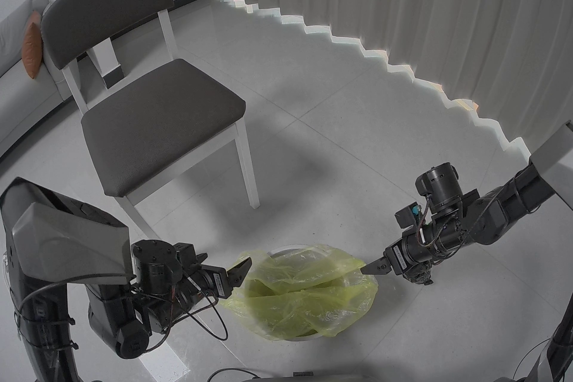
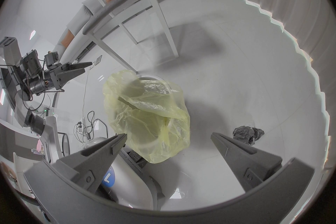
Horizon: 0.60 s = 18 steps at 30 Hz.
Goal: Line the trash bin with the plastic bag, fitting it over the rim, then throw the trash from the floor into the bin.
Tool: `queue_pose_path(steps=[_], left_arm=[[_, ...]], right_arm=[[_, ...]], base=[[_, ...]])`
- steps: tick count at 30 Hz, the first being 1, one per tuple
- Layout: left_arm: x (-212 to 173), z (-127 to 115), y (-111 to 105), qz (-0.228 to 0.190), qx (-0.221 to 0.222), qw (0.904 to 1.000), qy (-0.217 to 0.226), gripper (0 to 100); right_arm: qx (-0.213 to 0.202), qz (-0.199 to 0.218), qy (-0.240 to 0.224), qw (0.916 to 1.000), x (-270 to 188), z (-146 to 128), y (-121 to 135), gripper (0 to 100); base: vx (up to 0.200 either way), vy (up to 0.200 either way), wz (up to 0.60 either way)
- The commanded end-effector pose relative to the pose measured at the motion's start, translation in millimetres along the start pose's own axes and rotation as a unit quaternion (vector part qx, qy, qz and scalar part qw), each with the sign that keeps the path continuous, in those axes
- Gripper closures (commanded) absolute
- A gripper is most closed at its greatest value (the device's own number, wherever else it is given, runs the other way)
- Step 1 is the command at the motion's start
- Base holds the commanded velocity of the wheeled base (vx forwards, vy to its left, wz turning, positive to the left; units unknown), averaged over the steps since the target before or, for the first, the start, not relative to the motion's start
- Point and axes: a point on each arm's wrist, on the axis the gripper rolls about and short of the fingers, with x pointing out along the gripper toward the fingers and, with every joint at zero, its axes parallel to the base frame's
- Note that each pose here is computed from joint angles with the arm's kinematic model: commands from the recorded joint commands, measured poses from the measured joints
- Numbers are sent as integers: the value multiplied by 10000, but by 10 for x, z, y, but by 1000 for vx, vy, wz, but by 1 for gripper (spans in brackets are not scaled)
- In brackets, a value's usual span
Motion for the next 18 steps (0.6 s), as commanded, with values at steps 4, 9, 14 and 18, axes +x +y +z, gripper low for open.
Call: queue_pose_path(steps=[4,9,14,18], left_arm=[[120,-81,-191,-855,1279,9881,57,0],[243,-234,-167,-1251,1684,9773,291,0],[405,-354,5,-1168,2470,9613,349,0],[497,-449,50,-1163,2706,9547,416,0]], right_arm=[[87,-41,-377,9992,-396,-205,55,0],[147,-81,-593,9981,-368,-348,27,0],[127,107,-773,9969,-362,-431,13,0],[139,225,-805,9964,-343,-464,-5,0]], base=[[0,0,0],[0,0,0],[0,0,0],[0,0,0]])
